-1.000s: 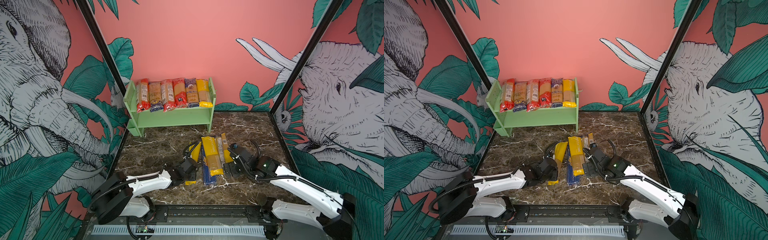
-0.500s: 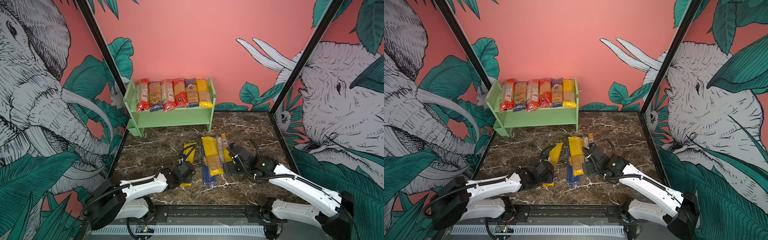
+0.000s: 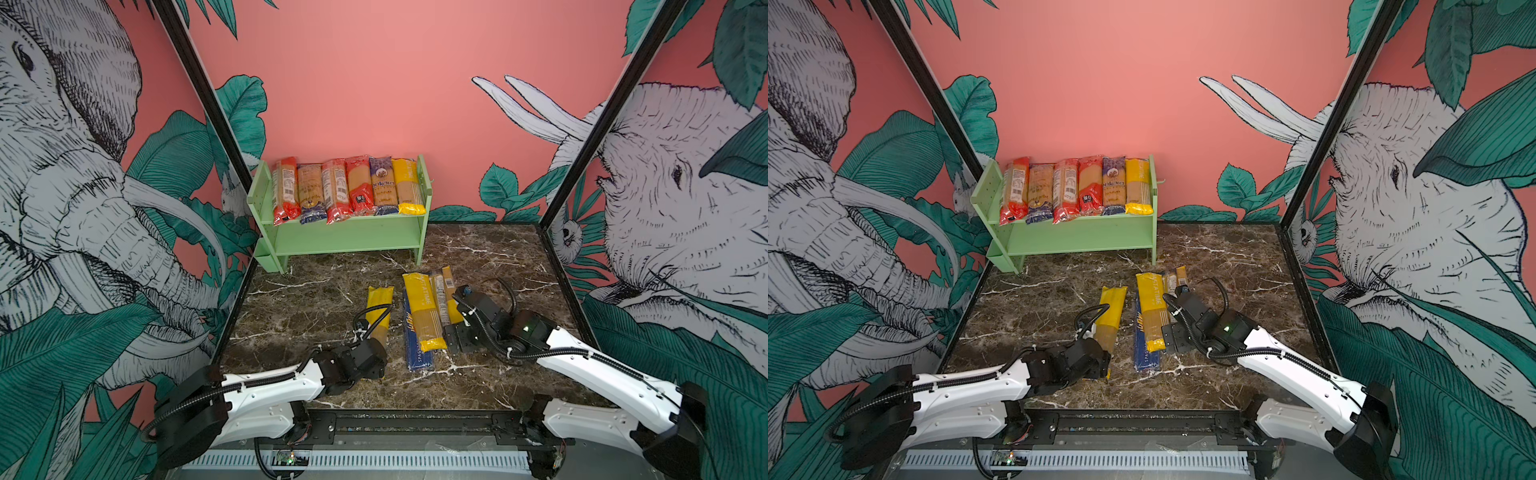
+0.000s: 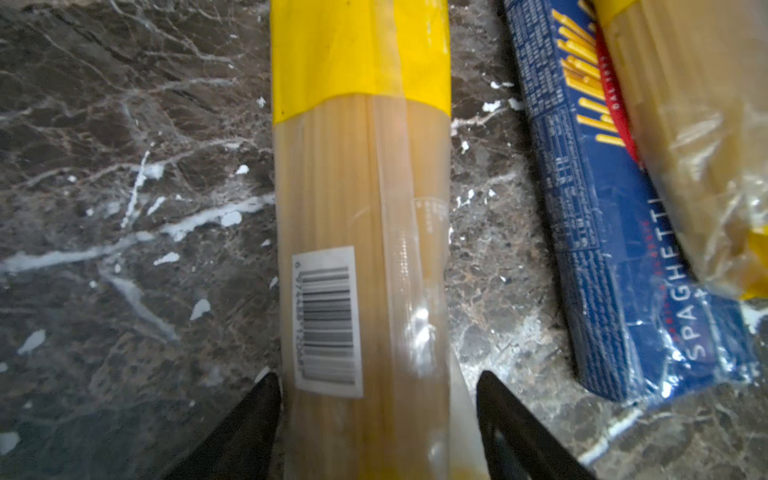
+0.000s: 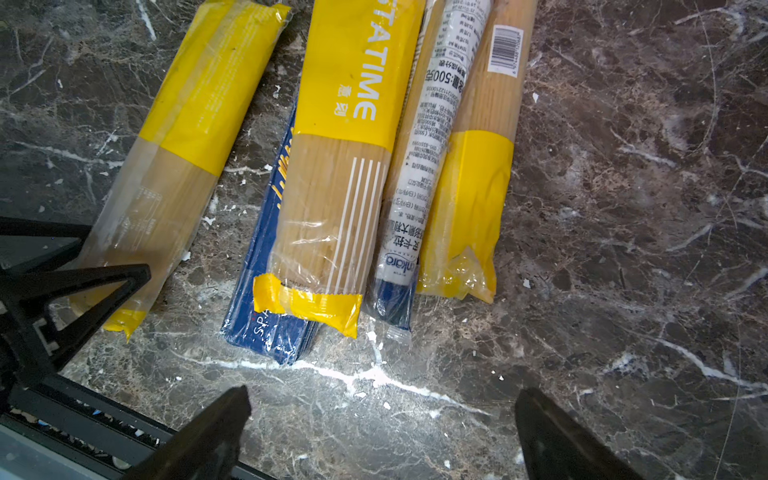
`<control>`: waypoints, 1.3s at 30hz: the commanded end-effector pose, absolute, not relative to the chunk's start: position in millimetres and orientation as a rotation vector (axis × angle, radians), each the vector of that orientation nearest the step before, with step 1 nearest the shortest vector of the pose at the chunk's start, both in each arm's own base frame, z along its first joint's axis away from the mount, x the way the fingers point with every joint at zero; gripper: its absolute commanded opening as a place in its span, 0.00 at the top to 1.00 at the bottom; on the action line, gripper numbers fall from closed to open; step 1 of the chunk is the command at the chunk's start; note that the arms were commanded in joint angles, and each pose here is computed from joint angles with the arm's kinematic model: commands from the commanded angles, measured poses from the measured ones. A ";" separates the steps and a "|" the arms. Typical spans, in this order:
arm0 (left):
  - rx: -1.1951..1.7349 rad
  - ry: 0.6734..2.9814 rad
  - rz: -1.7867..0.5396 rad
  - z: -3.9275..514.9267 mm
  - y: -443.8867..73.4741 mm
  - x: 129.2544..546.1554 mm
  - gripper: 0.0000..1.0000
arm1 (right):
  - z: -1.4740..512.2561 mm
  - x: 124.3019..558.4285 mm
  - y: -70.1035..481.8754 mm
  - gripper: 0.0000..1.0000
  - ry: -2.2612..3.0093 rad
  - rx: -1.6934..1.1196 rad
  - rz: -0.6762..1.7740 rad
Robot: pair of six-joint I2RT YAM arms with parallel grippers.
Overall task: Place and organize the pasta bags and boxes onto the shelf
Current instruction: 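Drag the yellow pack with the left gripper away from the row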
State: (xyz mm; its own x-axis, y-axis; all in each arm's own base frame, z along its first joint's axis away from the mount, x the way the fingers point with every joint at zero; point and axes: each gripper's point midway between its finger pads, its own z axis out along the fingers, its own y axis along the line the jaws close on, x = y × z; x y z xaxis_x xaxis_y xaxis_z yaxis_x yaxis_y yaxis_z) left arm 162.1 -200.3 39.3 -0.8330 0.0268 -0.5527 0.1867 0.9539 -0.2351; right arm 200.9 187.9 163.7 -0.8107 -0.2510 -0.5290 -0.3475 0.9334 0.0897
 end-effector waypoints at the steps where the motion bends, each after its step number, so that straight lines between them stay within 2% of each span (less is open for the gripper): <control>1: 0.108 2.535 -0.289 29.1 -184.5 155.0 0.24 | 178.4 201.1 186.1 0.01 2.529 -0.398 0.273; 12: 0.057 2.504 -0.222 8.8 -175.8 151.0 0.23 | 181.3 192.2 182.3 0.01 2.523 -0.404 0.258; 15: 0.059 2.507 -0.201 5.8 -174.6 151.2 0.29 | 181.0 191.5 182.3 0.01 2.523 -0.406 0.255; 17: 0.059 2.512 -0.188 3.6 -173.8 151.2 0.40 | 180.7 191.2 182.9 0.01 2.524 -0.407 0.256; 22: 0.069 2.506 -0.173 4.8 -171.3 151.8 0.87 | 181.5 191.8 185.8 0.01 2.526 -0.408 0.261; 25: 0.067 2.472 -0.173 13.6 -166.5 154.6 1.00 | 182.9 192.9 186.9 0.01 2.523 -0.412 0.259; 39: 0.064 2.239 -0.187 86.2 -117.7 164.6 1.00 | 193.7 201.6 195.0 0.01 2.501 -0.437 0.246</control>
